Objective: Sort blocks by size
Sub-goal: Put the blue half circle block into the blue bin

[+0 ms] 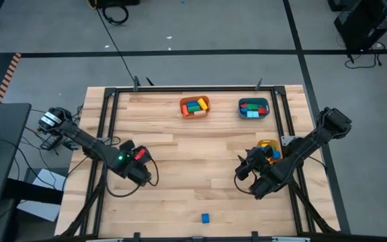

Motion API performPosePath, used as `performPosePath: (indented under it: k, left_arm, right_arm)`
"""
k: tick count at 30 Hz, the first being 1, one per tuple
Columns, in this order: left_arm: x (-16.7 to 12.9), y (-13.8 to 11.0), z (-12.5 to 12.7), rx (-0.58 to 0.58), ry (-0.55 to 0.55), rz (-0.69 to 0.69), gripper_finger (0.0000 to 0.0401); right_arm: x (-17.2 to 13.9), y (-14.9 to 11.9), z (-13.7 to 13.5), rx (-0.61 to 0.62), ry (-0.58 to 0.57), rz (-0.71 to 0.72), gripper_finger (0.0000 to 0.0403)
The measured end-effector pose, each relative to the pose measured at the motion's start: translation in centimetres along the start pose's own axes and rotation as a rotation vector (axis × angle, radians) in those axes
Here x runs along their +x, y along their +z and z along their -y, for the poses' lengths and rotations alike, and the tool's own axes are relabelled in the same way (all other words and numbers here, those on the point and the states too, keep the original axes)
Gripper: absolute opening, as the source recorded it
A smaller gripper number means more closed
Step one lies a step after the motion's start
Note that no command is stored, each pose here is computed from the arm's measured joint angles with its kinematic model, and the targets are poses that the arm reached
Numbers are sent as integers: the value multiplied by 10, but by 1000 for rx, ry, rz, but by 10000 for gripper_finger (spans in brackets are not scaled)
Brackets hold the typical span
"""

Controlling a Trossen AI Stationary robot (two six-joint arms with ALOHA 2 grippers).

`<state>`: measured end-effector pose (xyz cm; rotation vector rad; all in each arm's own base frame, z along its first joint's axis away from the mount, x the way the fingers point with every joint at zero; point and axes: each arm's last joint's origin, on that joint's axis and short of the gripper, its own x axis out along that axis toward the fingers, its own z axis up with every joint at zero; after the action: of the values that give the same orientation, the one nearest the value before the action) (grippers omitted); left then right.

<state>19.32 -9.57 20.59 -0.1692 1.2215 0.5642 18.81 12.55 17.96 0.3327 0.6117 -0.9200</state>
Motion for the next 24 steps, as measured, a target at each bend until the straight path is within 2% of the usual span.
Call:
performPosePath:
  k: [10,17,24]
  left_arm:
    - [3,-1,-17,48,116,-100,208]
    - [26,-6,-36,48,117,-163,208]
    - [34,-12,-53,27,48,-153,208]
  right_arm:
    - [0,0,0,-16,2,1,220]
    - [0,0,-1,-12,11,1,221]
    - [0,0,-2,-10,13,0,222]
